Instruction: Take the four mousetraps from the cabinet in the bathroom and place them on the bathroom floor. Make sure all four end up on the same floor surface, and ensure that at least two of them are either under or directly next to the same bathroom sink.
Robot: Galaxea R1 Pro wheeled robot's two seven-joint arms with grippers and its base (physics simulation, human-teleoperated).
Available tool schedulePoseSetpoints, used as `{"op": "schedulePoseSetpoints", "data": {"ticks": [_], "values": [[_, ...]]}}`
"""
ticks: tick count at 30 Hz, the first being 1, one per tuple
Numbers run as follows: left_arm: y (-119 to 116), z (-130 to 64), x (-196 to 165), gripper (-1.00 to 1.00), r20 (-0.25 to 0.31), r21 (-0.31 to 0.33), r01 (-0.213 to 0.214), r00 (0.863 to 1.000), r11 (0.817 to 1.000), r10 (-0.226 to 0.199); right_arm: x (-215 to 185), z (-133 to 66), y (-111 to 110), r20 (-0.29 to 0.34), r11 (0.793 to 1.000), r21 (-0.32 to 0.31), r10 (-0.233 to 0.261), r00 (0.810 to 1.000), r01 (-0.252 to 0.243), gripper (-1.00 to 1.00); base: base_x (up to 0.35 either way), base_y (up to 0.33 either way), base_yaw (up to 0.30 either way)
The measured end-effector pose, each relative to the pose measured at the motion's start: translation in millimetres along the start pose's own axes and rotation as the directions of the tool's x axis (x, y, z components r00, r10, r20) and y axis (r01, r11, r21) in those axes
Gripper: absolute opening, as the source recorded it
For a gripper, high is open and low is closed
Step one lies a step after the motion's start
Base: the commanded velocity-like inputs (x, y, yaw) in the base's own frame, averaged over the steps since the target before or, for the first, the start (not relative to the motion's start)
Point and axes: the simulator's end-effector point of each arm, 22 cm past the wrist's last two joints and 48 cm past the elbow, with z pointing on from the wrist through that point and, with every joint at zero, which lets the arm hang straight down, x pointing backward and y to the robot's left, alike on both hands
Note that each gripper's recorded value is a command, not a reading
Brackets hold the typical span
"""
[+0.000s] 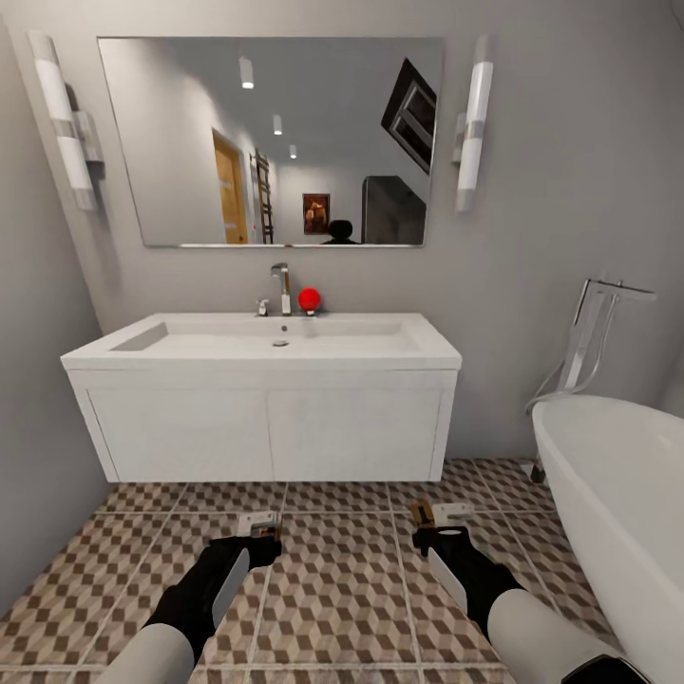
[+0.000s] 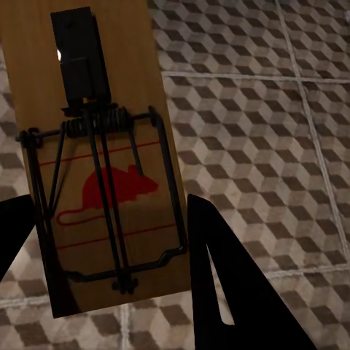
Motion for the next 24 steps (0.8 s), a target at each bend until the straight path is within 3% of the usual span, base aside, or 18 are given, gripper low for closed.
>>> {"op": "schedulePoseSetpoints", "data": {"ticks": [12,17,20,24], "values": [[1,16.1,20,-1.00,0.005,0.000,-0.004,1.000,1.000,0.004,23,14.5,3,-0.002,1.000,0.004,-0.003,1.000,0.003,-1.00,0.000,0.000,0.000],[-13,17.2,10,-1.00,0.063,0.012,-0.014,0.998,1.000,0.013,34,20.6,3,-0.003,1.000,0.005,-0.001,1.000,0.001,-1.00,0.000,0.000,0.000],[-25,16.0,1,-1.00,0.115,-0.002,-0.072,0.991,0.997,0.072,41,24.2,5,-0.008,1.000,0.003,0.010,1.000,-0.010,-1.00,0.000,0.000,0.000],[-34,13.8,-10,-1.00,0.171,-0.001,-0.075,0.982,0.997,0.074,49,28.9,7,-0.010,1.000,0.000,0.018,1.000,-0.018,-1.00,0.000,0.000,0.000]]}}
